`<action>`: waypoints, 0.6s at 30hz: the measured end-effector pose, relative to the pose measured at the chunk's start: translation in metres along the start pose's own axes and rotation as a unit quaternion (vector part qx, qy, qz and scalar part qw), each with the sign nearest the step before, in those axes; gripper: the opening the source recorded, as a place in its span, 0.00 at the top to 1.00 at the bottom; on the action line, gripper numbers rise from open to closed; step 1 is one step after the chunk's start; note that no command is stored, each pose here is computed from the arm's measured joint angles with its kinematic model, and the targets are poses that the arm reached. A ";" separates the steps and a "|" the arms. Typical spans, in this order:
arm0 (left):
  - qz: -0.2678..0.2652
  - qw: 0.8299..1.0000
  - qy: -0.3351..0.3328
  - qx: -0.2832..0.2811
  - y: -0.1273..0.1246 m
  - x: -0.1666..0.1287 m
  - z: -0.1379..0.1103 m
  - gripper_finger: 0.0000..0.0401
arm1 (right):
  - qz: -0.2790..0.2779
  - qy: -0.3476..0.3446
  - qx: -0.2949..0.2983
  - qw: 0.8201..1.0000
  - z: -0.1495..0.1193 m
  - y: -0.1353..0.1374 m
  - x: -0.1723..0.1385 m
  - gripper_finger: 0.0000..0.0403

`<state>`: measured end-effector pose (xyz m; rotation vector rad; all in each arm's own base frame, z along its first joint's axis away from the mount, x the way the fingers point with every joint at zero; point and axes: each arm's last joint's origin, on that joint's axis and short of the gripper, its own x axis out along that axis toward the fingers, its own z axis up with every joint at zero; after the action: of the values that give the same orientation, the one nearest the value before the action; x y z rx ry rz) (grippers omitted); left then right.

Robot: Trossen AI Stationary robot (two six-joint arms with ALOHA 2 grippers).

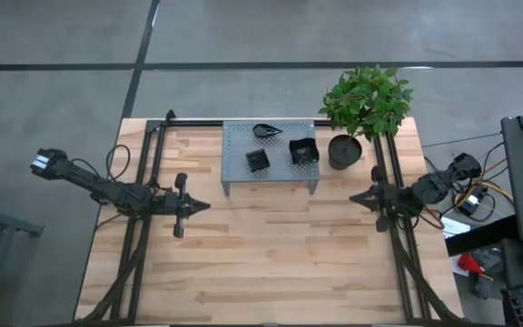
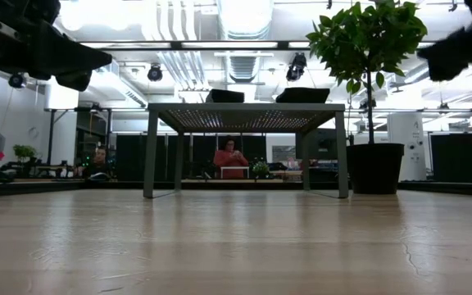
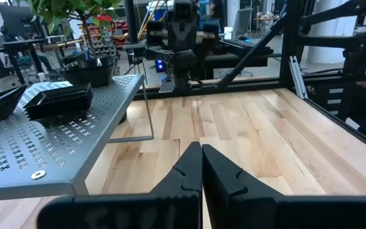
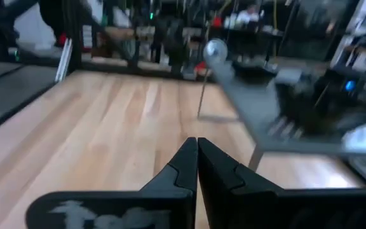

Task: Pick & Place Mini shaped plates
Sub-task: Return to Home Position

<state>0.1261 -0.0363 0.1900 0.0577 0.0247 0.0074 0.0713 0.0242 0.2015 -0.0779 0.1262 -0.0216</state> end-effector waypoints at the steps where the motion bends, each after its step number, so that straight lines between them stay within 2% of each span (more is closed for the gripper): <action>1: 0.000 1.000 0.000 0.000 0.000 0.000 0.000 0.99 | 0.000 -0.012 0.000 1.000 0.005 -0.001 -0.002 0.98; 6: 0.000 1.000 0.003 0.001 0.000 0.000 -0.001 0.99 | 0.011 -0.025 0.019 0.999 0.018 -0.004 -0.008 0.98; 10: 0.000 1.000 0.003 0.001 0.000 0.000 -0.001 0.99 | 0.049 -0.034 0.020 0.998 0.021 -0.003 -0.009 0.98; 13: 0.000 1.000 0.005 0.002 0.000 0.000 -0.001 0.99 | 0.098 -0.037 0.015 0.994 0.014 0.003 -0.005 0.98; 18: 0.000 1.000 0.005 0.002 0.000 0.000 -0.001 0.99 | 0.148 -0.095 0.019 0.984 0.001 0.014 0.007 0.98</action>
<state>0.1261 -0.0363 0.1890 0.0618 0.0347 0.0072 0.0783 0.0376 0.2005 -0.0223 -0.0544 0.2790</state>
